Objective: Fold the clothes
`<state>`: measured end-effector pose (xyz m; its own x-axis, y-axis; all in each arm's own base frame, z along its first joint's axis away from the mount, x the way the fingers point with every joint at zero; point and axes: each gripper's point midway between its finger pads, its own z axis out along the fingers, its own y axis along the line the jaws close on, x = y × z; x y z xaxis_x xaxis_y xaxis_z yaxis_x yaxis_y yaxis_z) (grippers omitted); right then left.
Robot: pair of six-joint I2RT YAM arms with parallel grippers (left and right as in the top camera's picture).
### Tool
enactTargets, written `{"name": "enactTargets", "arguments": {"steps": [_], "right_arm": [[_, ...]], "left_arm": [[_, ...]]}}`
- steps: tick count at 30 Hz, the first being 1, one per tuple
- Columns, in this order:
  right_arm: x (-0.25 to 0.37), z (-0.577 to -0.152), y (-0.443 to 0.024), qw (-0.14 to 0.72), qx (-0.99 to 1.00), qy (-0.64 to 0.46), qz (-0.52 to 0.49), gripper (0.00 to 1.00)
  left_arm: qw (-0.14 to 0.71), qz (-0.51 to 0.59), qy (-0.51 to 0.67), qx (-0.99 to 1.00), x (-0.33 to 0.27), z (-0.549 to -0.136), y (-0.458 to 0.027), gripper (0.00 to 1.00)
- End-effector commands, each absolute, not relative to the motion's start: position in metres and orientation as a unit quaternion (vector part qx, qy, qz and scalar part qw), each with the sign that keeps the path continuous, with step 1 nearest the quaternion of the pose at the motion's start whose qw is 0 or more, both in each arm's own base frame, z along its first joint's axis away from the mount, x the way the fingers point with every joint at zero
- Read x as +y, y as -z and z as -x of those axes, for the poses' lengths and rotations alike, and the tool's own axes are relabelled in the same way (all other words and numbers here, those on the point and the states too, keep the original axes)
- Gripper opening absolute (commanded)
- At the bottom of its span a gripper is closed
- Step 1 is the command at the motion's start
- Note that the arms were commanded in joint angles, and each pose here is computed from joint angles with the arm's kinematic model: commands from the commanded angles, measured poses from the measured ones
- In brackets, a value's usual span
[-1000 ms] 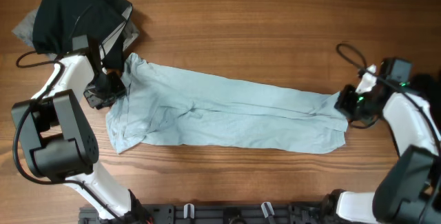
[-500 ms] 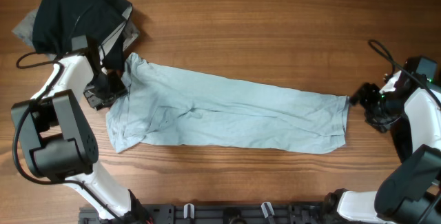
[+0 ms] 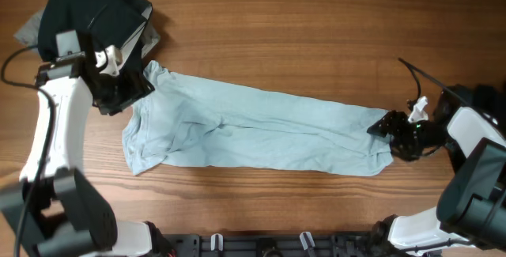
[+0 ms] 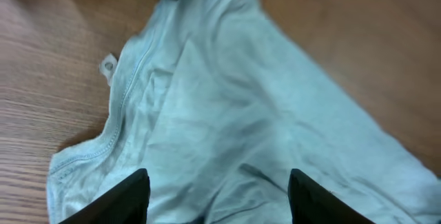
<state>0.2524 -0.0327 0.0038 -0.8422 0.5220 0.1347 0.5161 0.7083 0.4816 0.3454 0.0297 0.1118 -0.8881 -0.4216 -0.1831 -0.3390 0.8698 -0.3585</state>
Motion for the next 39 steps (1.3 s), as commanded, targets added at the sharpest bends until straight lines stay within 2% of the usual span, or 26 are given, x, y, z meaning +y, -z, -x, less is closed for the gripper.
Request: {"name": "enactTargets", "arguments": {"steps": [1, 3, 5, 6, 9, 10, 11, 15, 22, 27, 31, 36, 39], "right_arm": [[-0.007, -0.211, 0.03, -0.067, 0.921, -0.274, -0.269, 0.57], [-0.002, -0.211, 0.029, -0.065, 0.917, -0.287, -0.269, 0.57], [-0.003, -0.212, 0.029, -0.063, 0.918, -0.286, -0.268, 0.75], [-0.003, -0.212, 0.029, -0.063, 0.918, -0.286, -0.269, 0.73], [-0.003, -0.212, 0.029, -0.063, 0.917, -0.286, -0.27, 0.36], [-0.004, -0.212, 0.029, -0.062, 0.918, -0.283, -0.271, 0.15], [-0.009, -0.214, 0.03, -0.063, 0.917, -0.272, -0.284, 0.04], [-0.044, -0.237, 0.021, -0.036, 0.918, -0.222, -0.325, 0.04], [-0.104, -0.316, -0.05, 0.073, 0.922, -0.186, -0.33, 0.04], [-0.117, -0.346, -0.098, 0.121, 0.931, -0.17, -0.3, 0.04], [-0.077, -0.342, -0.102, 0.083, 0.946, -0.18, -0.258, 0.04], [0.021, -0.337, -0.099, 0.028, 0.971, -0.189, -0.146, 0.04], [0.066, -0.337, -0.093, 0.019, 0.98, -0.16, -0.12, 0.04]], "left_arm": [[0.178, 0.178, 0.168, 0.953, 0.028, -0.352, -0.141, 0.66], [0.185, 0.176, 0.168, 0.952, 0.028, -0.352, -0.145, 0.66], [0.185, 0.176, 0.168, 0.952, 0.028, -0.352, -0.145, 0.65], [0.185, 0.176, 0.168, 0.952, 0.028, -0.352, -0.145, 0.66], [0.185, 0.176, 0.167, 0.952, 0.028, -0.352, -0.145, 0.66], [0.185, 0.176, 0.168, 0.952, 0.028, -0.352, -0.145, 0.66], [0.185, 0.176, 0.168, 0.952, 0.028, -0.352, -0.145, 0.66], [0.185, 0.176, 0.167, 0.952, 0.028, -0.352, -0.145, 0.66], [0.189, 0.176, 0.163, 0.952, 0.03, -0.353, -0.145, 0.66], [0.189, 0.176, 0.163, 0.952, 0.03, -0.354, -0.145, 0.66], [0.189, 0.176, 0.164, 0.952, 0.03, -0.354, -0.145, 0.66], [0.189, 0.176, 0.163, 0.952, 0.03, -0.354, -0.145, 0.66], [0.189, 0.176, 0.164, 0.952, 0.029, -0.354, -0.145, 0.66]]}}
